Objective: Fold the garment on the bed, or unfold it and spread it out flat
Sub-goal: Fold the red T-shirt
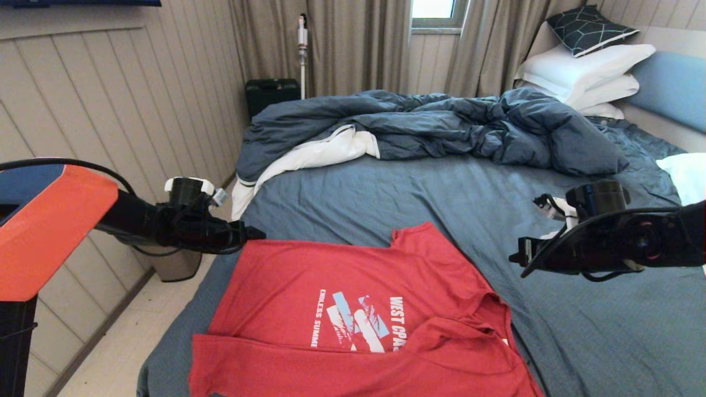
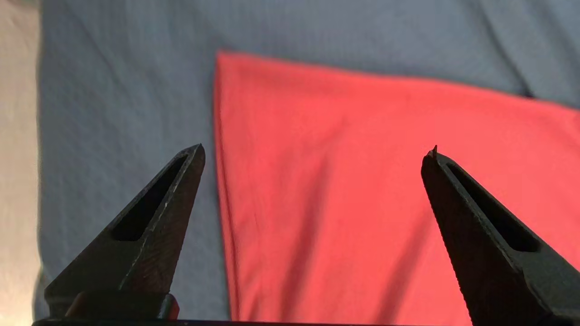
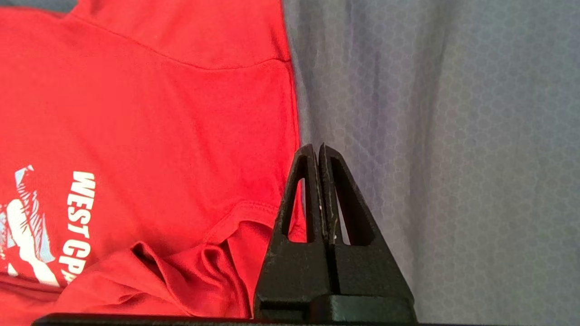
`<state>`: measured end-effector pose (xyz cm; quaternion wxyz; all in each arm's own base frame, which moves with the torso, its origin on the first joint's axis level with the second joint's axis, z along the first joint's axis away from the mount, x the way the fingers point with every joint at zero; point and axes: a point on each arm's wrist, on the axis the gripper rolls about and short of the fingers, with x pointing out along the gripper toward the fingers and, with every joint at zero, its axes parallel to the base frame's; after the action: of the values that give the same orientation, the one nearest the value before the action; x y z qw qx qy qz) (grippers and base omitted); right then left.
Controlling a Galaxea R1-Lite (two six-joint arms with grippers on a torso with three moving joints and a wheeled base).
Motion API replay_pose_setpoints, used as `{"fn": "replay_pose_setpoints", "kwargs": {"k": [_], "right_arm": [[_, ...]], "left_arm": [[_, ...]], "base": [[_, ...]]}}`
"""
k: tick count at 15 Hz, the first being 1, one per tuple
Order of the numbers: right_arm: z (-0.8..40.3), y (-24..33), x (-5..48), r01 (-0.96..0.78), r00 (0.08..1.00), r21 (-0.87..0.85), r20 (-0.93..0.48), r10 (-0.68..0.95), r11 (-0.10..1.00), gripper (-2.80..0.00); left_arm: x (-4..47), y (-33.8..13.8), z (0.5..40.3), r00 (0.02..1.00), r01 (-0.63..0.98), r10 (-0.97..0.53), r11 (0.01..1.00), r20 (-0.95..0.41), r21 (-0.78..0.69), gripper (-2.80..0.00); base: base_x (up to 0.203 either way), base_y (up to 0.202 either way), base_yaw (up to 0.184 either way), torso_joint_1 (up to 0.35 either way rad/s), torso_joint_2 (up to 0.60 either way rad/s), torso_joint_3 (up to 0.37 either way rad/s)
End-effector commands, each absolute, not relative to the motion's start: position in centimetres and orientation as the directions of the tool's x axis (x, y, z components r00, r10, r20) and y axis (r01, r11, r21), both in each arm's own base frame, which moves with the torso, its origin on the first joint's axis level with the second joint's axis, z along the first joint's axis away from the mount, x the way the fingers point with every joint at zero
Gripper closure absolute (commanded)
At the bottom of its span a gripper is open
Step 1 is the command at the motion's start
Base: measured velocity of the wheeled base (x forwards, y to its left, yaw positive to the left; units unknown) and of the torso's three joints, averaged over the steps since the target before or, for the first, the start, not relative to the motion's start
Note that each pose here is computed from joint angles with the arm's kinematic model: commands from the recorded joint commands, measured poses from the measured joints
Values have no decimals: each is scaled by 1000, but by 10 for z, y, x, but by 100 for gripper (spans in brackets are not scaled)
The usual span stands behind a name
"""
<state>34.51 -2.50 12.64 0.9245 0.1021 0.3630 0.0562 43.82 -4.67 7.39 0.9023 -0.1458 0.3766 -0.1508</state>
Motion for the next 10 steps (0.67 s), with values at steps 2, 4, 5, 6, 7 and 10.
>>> {"fn": "replay_pose_setpoints", "kwargs": {"k": [2,4,5,6,7,10], "right_arm": [[125,-24,344,-31,726,232,-663,181,972,0],[124,-24,342,-32,724,235,-665,185,971,0],[124,-24,342,-32,723,235,-665,185,971,0],[124,-25,341,-30,724,236,-664,184,971,0],[123,-25,340,-31,722,236,-667,185,971,0],[122,-25,338,-37,726,242,-660,193,969,0]], "left_arm": [[434,-46,69,653,143,-383,909,-653,-391,-280],[434,-48,65,655,125,-364,917,-662,-380,-280],[437,-49,61,665,102,-330,929,-670,-356,-280],[440,-51,58,678,80,-292,942,-675,-327,-280],[443,-53,54,694,61,-256,952,-673,-299,-280],[450,-56,48,709,57,-239,957,-663,-284,-280]], "base": [[0,0,0,0,0,0],[0,0,0,0,0,0],[0,0,0,0,0,0],[0,0,0,0,0,0],[0,0,0,0,0,0],[0,0,0,0,0,0]]}}
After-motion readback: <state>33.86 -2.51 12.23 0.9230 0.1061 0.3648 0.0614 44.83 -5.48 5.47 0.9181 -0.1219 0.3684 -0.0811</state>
